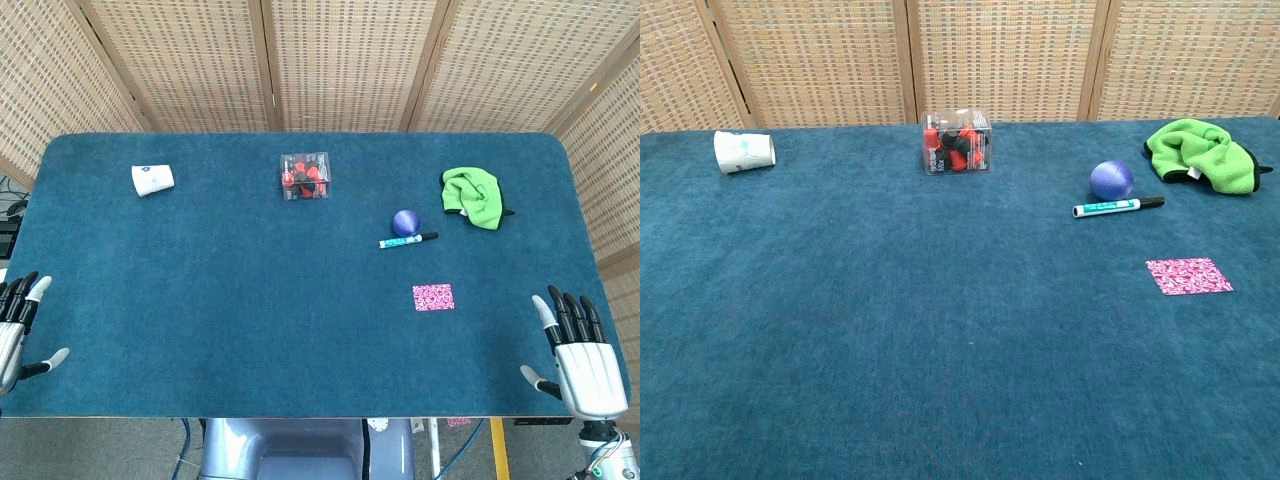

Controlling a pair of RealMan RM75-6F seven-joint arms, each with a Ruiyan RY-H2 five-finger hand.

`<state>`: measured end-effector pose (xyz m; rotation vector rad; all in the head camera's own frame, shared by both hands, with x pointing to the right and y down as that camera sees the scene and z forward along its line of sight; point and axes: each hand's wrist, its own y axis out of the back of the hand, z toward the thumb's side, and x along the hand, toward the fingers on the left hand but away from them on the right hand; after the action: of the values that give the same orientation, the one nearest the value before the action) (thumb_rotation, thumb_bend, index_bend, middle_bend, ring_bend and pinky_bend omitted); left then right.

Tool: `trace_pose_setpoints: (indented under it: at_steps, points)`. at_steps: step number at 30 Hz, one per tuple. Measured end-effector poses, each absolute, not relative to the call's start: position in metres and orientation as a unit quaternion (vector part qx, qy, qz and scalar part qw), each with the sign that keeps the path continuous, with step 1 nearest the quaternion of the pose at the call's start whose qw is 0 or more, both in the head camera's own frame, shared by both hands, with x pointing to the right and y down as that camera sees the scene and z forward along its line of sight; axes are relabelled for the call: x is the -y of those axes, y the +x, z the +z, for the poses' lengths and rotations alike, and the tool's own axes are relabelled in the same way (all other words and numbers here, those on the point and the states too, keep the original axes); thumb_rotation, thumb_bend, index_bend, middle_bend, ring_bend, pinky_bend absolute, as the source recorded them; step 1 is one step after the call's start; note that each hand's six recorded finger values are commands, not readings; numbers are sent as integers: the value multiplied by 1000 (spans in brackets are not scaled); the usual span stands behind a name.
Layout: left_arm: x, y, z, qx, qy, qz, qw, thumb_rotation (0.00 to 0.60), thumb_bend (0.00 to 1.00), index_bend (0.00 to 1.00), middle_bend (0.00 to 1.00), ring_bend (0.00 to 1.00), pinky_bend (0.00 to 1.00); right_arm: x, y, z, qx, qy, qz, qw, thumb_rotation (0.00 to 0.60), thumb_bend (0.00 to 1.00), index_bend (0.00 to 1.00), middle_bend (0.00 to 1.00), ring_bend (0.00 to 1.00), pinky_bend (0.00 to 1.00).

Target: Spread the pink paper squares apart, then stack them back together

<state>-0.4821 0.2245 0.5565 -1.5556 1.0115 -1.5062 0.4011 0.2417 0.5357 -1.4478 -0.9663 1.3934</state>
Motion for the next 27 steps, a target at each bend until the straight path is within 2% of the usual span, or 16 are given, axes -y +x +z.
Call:
trace_pose_setpoints:
  at_steps: [11, 13, 14, 16, 18, 19, 21, 22, 27]
  points:
    - [-223, -482, 558, -395, -606, -587, 364, 600, 0, 0, 0, 0, 0, -241, 399, 547, 370, -604, 569, 418, 600, 0, 0, 0, 0, 0]
    - [-223, -482, 558, -396, -606, -587, 362, 600, 0, 0, 0, 0, 0, -239, 396, 555, 360, -616, 568, 412, 600, 39, 0, 0, 0, 0]
    - [-223, -482, 558, -397, -606, -586, 362, 600, 0, 0, 0, 0, 0, -238, 396, 557, 356, -619, 567, 410, 600, 100, 0, 0, 0, 0]
    - [-223, -481, 557, -396, -607, -585, 363, 600, 0, 0, 0, 0, 0, -235, 393, 565, 343, -631, 566, 405, 600, 368, 9, 0, 0, 0]
    - [-223, -481, 557, -395, -606, -586, 365, 600, 0, 0, 0, 0, 0, -232, 391, 573, 331, -643, 565, 398, 600, 711, 47, 6, 0, 0]
    - [-223, -481, 557, -395, -606, -586, 364, 600, 0, 0, 0, 0, 0, -230, 388, 579, 321, -653, 564, 390, 600, 838, 66, 13, 0, 0]
    - [-223, -481, 558, -395, -605, -587, 365, 600, 0, 0, 0, 0, 0, -226, 384, 590, 307, -671, 562, 374, 600, 966, 87, 27, 0, 0]
    - [-223, -480, 558, -395, -604, -588, 365, 600, 0, 0, 0, 0, 0, -223, 382, 599, 297, -683, 561, 361, 600, 995, 94, 34, 0, 0]
    - [-223, -481, 558, -394, -603, -591, 362, 600, 0, 0, 0, 0, 0, -202, 374, 634, 259, -715, 567, 317, 600, 1000, 101, 48, 0, 0]
